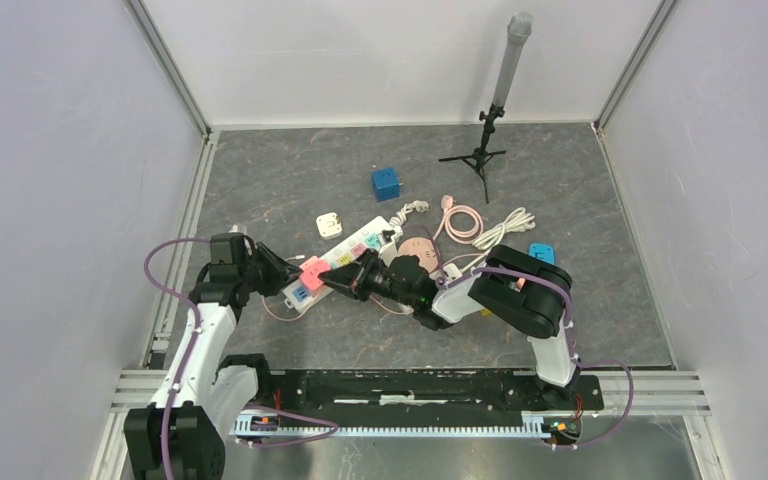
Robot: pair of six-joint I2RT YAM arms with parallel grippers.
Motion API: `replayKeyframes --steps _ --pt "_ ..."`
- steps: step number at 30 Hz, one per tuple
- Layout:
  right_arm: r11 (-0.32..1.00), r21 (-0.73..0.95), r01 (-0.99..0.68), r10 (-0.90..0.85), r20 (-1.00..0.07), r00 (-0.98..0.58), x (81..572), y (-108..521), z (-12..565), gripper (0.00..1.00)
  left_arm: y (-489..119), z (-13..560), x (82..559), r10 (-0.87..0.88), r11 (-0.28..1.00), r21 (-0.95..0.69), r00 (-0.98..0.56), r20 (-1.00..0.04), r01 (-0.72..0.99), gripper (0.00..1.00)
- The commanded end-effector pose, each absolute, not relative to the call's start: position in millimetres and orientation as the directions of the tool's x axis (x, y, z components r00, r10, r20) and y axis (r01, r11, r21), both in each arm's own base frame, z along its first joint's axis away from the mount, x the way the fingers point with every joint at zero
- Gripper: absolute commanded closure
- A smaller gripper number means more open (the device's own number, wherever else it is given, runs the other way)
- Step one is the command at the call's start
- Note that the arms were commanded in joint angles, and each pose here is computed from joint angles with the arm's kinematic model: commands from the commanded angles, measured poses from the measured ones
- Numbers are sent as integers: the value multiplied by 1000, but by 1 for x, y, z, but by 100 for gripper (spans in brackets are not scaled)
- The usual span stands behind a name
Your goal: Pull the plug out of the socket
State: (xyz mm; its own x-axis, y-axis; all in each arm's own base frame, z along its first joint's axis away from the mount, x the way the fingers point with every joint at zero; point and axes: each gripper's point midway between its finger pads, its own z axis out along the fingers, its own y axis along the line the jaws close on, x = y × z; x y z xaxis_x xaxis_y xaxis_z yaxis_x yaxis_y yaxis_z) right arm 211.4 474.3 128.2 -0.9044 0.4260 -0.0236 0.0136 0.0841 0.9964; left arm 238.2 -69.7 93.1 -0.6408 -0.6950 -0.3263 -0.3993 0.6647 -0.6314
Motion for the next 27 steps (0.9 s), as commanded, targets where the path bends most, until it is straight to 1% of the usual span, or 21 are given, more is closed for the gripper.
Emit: replayKeyframes --steps 1,13,19,22,26,27 --pt "-277 941 -195 437 -57 -898 209 467 243 100 -69 71 223 -701 666 -581 -658 -274 -467 72" --pt "-357 894 -272 465 -82 -881 210 452 267 100 -68 71 223 -703 666 -580 -656 -275 -470 72" --pt "-326 899 -292 487 -106 -867 215 445 266 100 -68 81 227 -700 669 -586 -652 -291 -457 72" --pt "-303 905 -298 496 -118 -860 221 443 265 100 -67 97 234 -695 674 -600 -643 -320 -430 67" --pt "-245 913 -325 523 -157 -838 235 438 261 100 -63 124 244 -678 699 -601 -628 -382 -388 57" --pt "-212 919 -332 531 -177 -829 242 438 256 100 -61 131 246 -671 709 -593 -624 -401 -381 55"
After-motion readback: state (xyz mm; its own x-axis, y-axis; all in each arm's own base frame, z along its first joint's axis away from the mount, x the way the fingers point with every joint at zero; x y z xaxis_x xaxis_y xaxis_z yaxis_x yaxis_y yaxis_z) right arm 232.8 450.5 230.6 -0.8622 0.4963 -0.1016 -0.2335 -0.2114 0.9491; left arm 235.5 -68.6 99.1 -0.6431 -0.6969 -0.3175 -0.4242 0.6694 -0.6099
